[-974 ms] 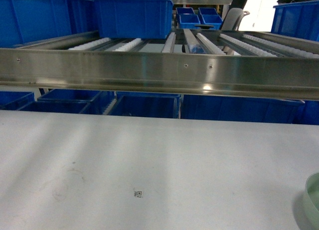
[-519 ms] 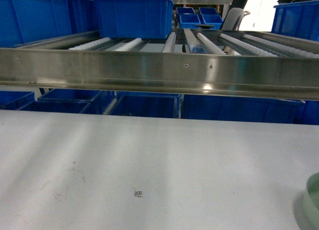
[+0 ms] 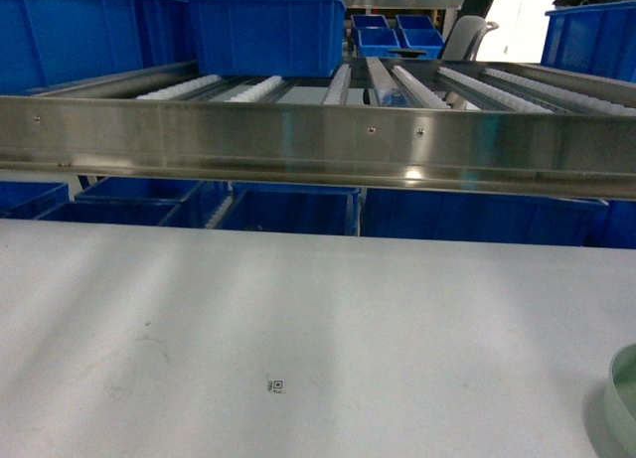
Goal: Place green bowl on second shelf with right arm
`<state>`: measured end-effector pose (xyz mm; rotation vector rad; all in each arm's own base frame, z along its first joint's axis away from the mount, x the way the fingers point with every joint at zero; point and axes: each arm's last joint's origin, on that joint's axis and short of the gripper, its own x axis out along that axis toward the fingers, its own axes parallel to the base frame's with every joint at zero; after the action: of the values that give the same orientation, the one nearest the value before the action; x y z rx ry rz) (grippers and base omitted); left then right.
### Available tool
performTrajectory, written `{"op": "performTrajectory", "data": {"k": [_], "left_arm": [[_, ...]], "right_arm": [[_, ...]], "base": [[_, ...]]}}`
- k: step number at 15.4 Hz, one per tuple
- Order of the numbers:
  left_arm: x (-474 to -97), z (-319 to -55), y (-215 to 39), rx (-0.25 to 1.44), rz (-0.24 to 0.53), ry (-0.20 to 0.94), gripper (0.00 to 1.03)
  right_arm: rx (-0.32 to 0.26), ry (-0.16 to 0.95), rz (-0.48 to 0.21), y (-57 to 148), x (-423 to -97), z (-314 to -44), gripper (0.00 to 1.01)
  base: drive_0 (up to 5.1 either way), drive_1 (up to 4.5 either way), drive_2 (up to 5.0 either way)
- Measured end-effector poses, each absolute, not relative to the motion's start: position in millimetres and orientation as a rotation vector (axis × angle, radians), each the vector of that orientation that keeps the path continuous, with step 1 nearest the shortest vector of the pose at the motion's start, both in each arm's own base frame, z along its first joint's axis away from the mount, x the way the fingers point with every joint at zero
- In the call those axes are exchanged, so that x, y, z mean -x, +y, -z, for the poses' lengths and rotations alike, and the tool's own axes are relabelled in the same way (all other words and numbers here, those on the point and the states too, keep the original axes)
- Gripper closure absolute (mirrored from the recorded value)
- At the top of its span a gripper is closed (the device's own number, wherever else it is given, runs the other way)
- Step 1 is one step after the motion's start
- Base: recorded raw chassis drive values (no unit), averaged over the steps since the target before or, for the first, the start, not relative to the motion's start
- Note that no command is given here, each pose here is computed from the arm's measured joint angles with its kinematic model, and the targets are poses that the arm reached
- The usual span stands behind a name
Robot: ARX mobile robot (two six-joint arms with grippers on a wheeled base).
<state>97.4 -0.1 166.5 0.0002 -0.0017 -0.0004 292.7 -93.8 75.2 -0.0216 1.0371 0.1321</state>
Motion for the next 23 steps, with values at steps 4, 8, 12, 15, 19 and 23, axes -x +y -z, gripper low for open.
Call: {"op": "performTrajectory", "data": {"k": [4, 8, 12, 15, 19, 23], "left_arm": [[-97.4, -166.5, -0.1, 0.0, 0.0, -0.002, 0.05], [-97.4, -166.6, -0.1, 0.0, 0.0, -0.002, 0.05], [-97.4, -166.5, -0.1, 0.0, 0.0, -0.002, 0.05], [-97.4, -166.5, -0.1, 0.0, 0.0, -0.002, 0.05], [-97.4, -166.5, -0.1, 0.0, 0.0, -0.002, 0.05], [-97.4, -166.5, -0.1, 0.0, 0.0, -0.002, 0.05]], "right_arm": [[0.004, 1.057, -0.083, -94.9, -294.1, -64.0, 0.32], [0.018, 1.046, -0.071, -86.4, -297.5, -60.9, 0.88], [0.012, 1.029, -0.066, -84.5, -295.0, -61.0, 0.99], [0.008, 0.997, -0.057, -81.0, -291.7, -64.5, 0.99], [0.043, 0.736, -0.128, -58.1, -291.2, -105.2, 0.99], [0.015, 0.478, -0.173, -45.3, -267.0, -161.6, 0.99]], "base": [[0.0, 0.0, 0.0], [0.0, 0.0, 0.0], [0.0, 0.0, 0.0], [0.0, 0.0, 0.0], [0.0, 0.0, 0.0], [0.0, 0.0, 0.0]]}}
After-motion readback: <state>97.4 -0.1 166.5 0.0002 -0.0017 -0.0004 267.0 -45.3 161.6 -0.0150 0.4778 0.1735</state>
